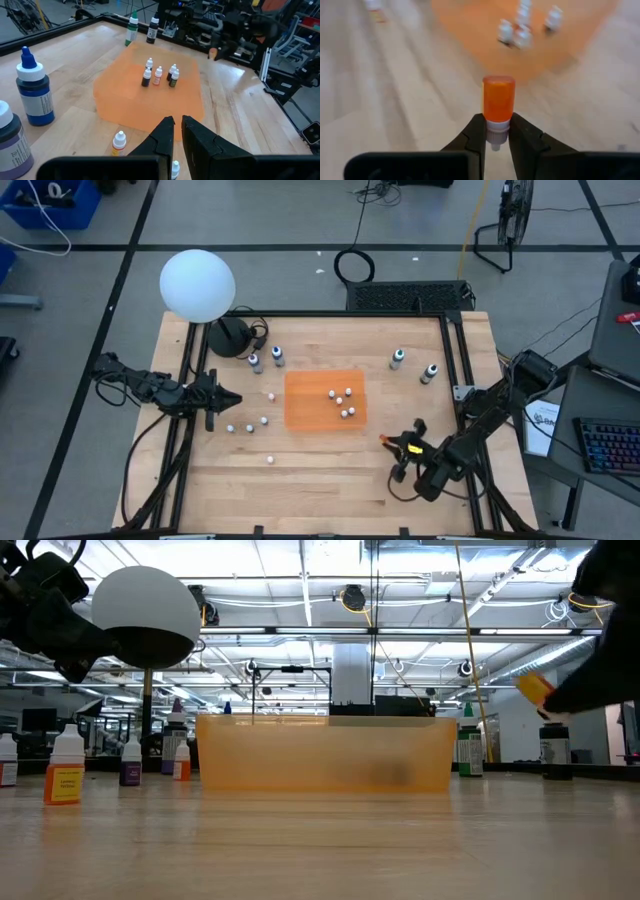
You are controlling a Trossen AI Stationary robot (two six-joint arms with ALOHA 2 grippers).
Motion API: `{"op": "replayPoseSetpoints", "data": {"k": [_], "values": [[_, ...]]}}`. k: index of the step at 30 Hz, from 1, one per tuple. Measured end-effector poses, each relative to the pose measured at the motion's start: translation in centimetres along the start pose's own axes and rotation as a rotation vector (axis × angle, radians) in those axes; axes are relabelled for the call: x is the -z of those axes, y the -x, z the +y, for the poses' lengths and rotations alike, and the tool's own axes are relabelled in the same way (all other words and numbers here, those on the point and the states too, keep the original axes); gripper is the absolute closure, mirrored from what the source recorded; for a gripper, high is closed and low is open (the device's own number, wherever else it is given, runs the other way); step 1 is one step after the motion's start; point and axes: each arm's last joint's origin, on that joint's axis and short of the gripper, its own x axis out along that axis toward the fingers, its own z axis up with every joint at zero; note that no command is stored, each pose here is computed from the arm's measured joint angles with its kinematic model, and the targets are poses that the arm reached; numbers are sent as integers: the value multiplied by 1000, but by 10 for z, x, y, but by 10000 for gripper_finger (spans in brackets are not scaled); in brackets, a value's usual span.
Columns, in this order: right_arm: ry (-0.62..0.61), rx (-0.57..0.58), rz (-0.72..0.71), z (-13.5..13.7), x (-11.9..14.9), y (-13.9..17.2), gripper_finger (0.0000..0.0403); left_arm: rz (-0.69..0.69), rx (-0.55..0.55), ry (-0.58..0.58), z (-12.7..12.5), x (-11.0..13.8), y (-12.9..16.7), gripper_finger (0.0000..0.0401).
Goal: Pick & Place food coloring
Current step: Put the small orange food coloring bottle into the orange bin
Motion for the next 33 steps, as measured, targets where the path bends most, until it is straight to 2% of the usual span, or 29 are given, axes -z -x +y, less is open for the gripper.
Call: {"op": "replayPoseSetpoints", "data": {"k": [9, 13, 16, 18, 25, 28, 31, 33], "values": [[256, -81, -157, 19, -34, -19, 354, 7, 11, -5, 0, 0, 0, 359], [331, -140, -177, 22, -48, -28, 354, 120, 215, -136, -5, 6, 1, 359], [370, -194, -172, 23, -55, -34, 354, 160, 322, -152, -8, 8, 1, 359], [403, -212, -171, 22, -59, -38, 354, 172, 356, -137, -9, 8, 2, 359], [461, -258, -208, 19, -73, -49, 357, 167, 355, -147, -9, 7, 2, 359], [462, -299, -217, 18, -78, -53, 357, 111, 321, -290, -8, 6, 1, 359], [465, -339, -220, 16, -83, -57, 357, 2, 259, -464, -9, -1, 0, 359], [463, -341, -224, 14, -86, -59, 357, -64, 234, -541, -10, -6, 1, 359]]}}
